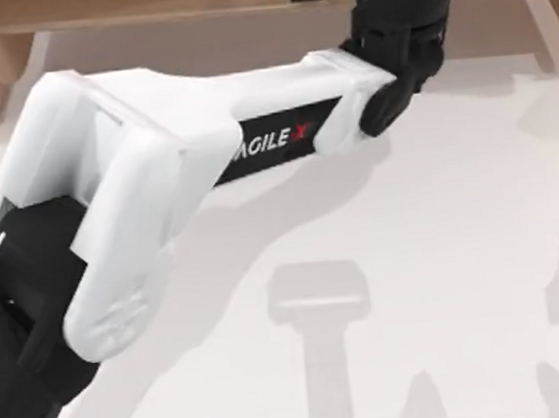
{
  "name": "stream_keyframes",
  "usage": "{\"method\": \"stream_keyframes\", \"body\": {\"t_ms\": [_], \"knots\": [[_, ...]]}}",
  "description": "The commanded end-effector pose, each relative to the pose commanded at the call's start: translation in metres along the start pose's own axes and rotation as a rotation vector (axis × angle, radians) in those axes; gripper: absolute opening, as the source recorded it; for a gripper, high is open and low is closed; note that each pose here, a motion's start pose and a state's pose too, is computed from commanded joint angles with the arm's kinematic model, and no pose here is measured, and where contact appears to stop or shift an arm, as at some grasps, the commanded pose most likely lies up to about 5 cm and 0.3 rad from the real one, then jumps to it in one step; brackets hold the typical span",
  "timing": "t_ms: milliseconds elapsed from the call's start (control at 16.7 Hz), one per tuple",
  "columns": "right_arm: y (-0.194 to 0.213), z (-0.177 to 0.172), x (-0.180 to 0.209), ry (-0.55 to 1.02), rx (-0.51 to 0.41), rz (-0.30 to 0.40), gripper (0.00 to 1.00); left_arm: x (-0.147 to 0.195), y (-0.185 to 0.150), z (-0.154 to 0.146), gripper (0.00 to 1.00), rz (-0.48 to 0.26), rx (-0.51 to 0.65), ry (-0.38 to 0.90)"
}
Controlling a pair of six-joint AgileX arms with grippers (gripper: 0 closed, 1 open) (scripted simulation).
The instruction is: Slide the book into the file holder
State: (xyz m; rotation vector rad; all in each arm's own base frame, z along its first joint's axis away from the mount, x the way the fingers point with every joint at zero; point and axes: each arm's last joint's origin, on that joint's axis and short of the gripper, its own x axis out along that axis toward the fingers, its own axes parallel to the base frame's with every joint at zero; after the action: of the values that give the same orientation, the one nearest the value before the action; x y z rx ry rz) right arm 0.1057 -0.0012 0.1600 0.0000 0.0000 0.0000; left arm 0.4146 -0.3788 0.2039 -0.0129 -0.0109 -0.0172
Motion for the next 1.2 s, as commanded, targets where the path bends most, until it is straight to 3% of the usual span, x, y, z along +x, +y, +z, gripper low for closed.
{"method": "stream_keyframes", "body": {"t_ms": [480, 1200], "knots": [[0.0, 0.0, 0.0, 0.0, 0.0, 0.0, 1.0, 0.0116, -0.0004, 0.0001, 1.0, 0.0, 0.0, 0.0], [0.0, 0.0, 0.0, 0.0, 0.0, 0.0, 1.0, 0.0116, -0.0004, 0.0001, 0.1, 0.0, 0.0, 0.0]]}}
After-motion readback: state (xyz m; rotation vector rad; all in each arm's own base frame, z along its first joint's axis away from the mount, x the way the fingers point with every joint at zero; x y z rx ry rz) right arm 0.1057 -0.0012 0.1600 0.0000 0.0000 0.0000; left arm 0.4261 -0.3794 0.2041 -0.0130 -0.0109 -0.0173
